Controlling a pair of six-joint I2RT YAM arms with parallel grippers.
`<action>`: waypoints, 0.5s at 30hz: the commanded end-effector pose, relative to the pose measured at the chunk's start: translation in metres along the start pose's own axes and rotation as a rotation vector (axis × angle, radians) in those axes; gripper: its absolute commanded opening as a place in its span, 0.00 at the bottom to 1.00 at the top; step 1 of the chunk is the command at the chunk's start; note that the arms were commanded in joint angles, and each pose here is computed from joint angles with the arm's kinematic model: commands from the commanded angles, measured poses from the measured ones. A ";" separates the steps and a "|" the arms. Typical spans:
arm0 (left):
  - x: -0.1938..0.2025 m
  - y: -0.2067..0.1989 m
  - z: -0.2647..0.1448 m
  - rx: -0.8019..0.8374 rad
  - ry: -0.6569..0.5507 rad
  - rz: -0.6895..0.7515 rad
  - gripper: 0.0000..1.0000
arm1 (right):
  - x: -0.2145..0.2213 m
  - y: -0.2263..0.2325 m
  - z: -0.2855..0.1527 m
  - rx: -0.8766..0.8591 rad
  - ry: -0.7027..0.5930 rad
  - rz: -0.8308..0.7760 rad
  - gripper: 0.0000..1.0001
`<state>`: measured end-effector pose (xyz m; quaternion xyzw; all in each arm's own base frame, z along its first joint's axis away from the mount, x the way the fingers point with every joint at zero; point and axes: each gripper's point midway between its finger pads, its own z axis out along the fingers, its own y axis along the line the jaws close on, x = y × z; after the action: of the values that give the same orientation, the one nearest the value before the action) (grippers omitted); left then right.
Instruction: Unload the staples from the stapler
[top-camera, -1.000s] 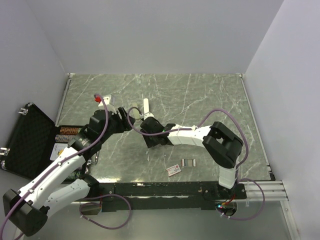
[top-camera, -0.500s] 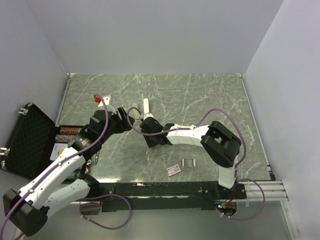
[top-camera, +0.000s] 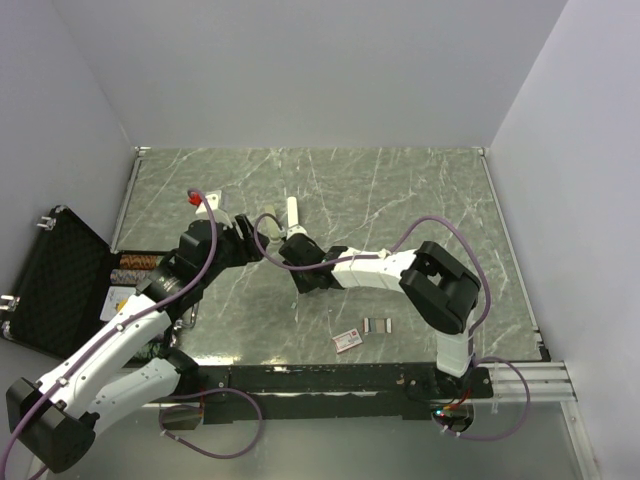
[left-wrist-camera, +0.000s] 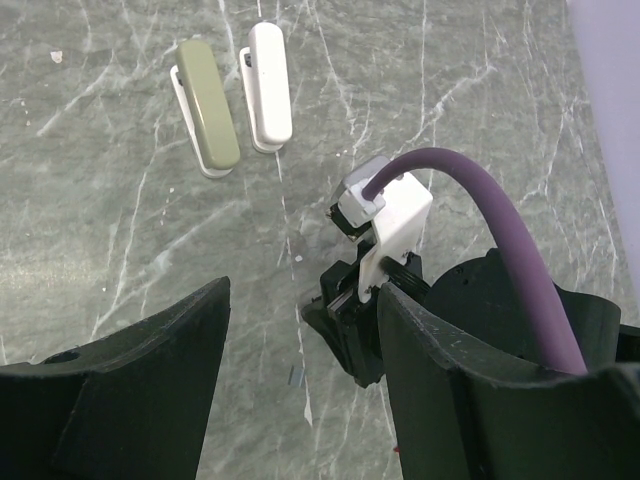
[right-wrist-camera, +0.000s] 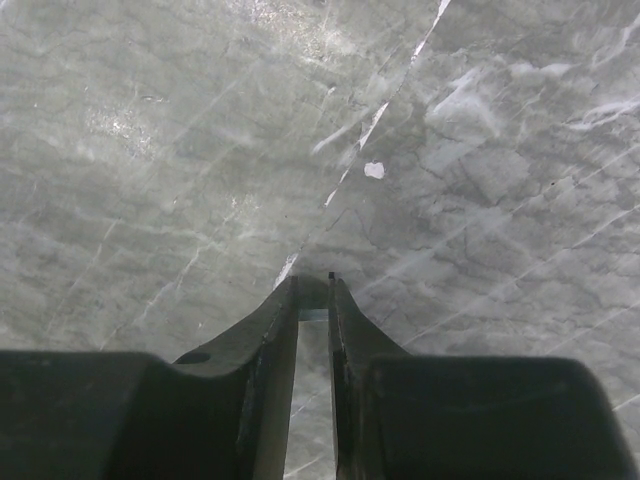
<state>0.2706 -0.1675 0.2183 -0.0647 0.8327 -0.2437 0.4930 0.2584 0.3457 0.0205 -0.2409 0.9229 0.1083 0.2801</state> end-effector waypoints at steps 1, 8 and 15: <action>-0.002 -0.004 -0.002 0.024 -0.014 0.006 0.66 | -0.004 0.006 -0.006 -0.008 -0.013 -0.003 0.16; -0.001 -0.004 -0.001 0.023 -0.011 0.007 0.66 | -0.011 -0.004 -0.029 0.020 -0.060 0.012 0.13; 0.000 -0.006 -0.001 0.033 -0.004 0.008 0.66 | -0.006 -0.030 -0.074 0.075 -0.116 0.038 0.13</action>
<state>0.2697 -0.1673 0.2138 -0.0638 0.8352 -0.2420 0.4896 0.2476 0.3216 0.0505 -0.2302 0.9184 0.1031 0.3048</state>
